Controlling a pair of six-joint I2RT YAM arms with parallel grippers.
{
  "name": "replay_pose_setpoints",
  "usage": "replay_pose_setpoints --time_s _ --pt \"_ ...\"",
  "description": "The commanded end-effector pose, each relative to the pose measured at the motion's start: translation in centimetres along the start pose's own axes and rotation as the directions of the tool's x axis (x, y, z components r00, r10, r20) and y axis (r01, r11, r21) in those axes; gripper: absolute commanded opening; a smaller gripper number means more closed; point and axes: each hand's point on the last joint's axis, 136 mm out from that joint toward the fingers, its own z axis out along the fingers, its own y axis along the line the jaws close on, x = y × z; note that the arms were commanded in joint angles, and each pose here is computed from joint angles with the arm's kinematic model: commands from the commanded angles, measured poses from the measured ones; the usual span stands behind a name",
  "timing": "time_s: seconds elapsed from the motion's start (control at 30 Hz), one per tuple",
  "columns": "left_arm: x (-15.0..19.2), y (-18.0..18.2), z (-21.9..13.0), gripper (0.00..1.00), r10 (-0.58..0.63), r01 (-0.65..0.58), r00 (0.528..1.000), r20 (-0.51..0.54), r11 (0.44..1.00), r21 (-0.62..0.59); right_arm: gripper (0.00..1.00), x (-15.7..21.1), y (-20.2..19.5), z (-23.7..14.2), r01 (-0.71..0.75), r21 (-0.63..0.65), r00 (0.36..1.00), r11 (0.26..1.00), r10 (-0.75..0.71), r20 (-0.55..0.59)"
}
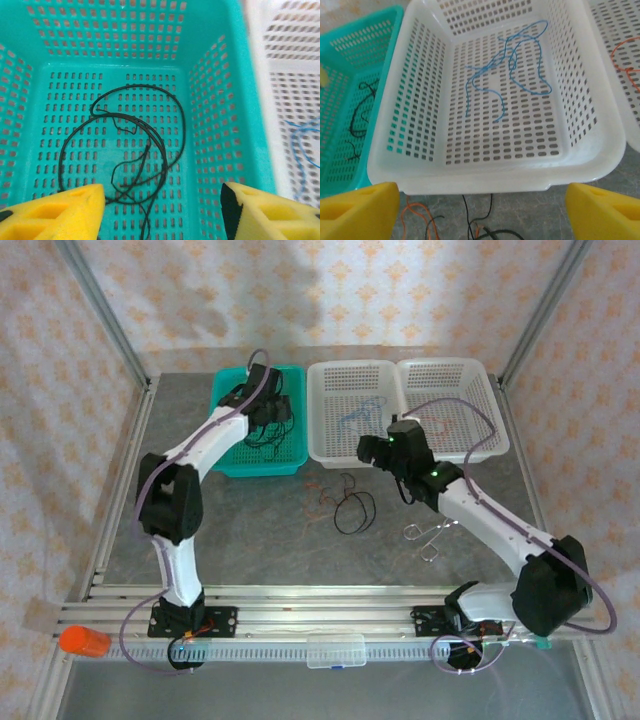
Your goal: Untangle the cables
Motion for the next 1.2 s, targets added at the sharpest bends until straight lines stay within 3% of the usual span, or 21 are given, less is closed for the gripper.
replay_pose_setpoints --time_s 0.0,0.23,0.53,0.77,1.17 --pt "-4.2 -2.8 -5.9 0.67 -0.011 -0.014 0.98 0.199 0.992 0.128 0.8 2.2 0.2 0.1 0.074 0.047 0.991 0.996 -0.068 -0.117" --pt "-0.8 -5.8 -10.8 0.66 -0.07 0.001 0.968 0.24 0.961 0.278 0.66 7.1 0.5 0.6 0.188 0.067 0.932 0.98 -0.157 -0.327" --pt "6.0 -8.6 -13.0 0.65 -0.119 0.03 0.972 0.201 0.917 0.399 0.56 11.0 -2.8 0.6 0.289 0.168 0.847 0.942 -0.17 -0.504" --pt "8.3 -9.6 -13.4 0.65 -0.088 -0.005 0.977 0.193 0.9 0.435 0.55 14.2 -4.7 0.3 0.229 0.242 0.829 0.943 -0.059 -0.557" --pt "7.6 -11.5 -13.2 0.64 -0.09 -0.026 0.974 0.207 0.867 0.498 0.35 17.0 -3.6 1.0 0.074 0.279 0.831 0.958 0.095 -0.549"
